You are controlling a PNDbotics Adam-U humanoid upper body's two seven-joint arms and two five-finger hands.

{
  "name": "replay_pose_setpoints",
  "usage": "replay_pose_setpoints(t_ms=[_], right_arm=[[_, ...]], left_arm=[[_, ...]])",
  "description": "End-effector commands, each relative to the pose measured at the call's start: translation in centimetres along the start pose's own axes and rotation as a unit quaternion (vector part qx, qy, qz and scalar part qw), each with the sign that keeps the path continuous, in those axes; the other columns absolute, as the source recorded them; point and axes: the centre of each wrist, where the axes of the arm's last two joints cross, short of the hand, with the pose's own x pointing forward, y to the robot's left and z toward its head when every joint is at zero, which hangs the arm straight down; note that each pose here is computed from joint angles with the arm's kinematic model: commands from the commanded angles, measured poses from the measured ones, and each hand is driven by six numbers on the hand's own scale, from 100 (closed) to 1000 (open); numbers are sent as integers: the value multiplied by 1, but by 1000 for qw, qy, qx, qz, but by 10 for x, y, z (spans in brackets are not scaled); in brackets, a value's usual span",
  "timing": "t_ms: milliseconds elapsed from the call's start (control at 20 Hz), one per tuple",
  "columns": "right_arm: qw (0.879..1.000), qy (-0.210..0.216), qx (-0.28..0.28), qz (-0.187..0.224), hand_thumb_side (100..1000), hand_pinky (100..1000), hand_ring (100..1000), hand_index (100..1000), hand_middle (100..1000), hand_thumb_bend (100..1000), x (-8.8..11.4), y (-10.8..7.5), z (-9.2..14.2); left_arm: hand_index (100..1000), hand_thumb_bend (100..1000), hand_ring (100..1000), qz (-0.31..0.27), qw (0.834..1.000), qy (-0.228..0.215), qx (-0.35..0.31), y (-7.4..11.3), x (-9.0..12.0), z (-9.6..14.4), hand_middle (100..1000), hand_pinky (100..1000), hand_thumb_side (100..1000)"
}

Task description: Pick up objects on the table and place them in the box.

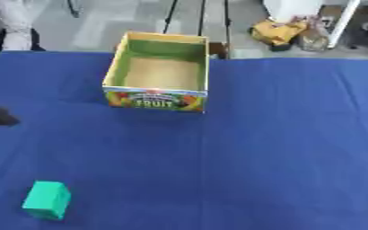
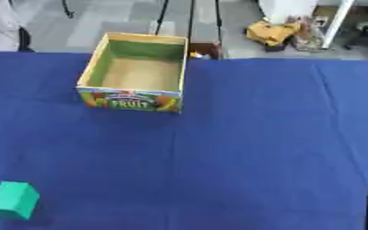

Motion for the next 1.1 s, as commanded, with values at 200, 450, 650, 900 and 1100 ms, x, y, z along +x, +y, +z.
replay_pose_setpoints(t_ms=[200, 450, 650, 900, 1100], right_arm=[[1000, -20, 10, 5, 769, 838, 894, 853, 518, 100, 6, -3, -9], [1000, -19, 11, 5, 770, 838, 893, 852, 518, 100, 6, -4, -9], [1000, -18, 12, 6, 769, 838, 893, 853, 517, 100, 6, -4, -8], [1000, -15, 15, 9, 767, 839, 894, 853, 517, 100, 6, -5, -7], [1000, -14, 17, 9, 768, 839, 894, 853, 516, 100, 6, -5, -7]], left_arm=[[944, 100, 746, -54, 988, -93, -108, 4, 3, -4, 772, 754, 696], [949, 100, 750, -62, 987, -87, -117, 8, 4, -3, 777, 753, 675], [972, 100, 771, -91, 980, -60, -168, 20, 8, 4, 801, 755, 631], [993, 100, 798, -144, 958, -13, -248, 32, 13, 14, 829, 763, 629], [1000, 100, 823, -199, 934, 15, -297, 37, 18, 24, 858, 772, 656]])
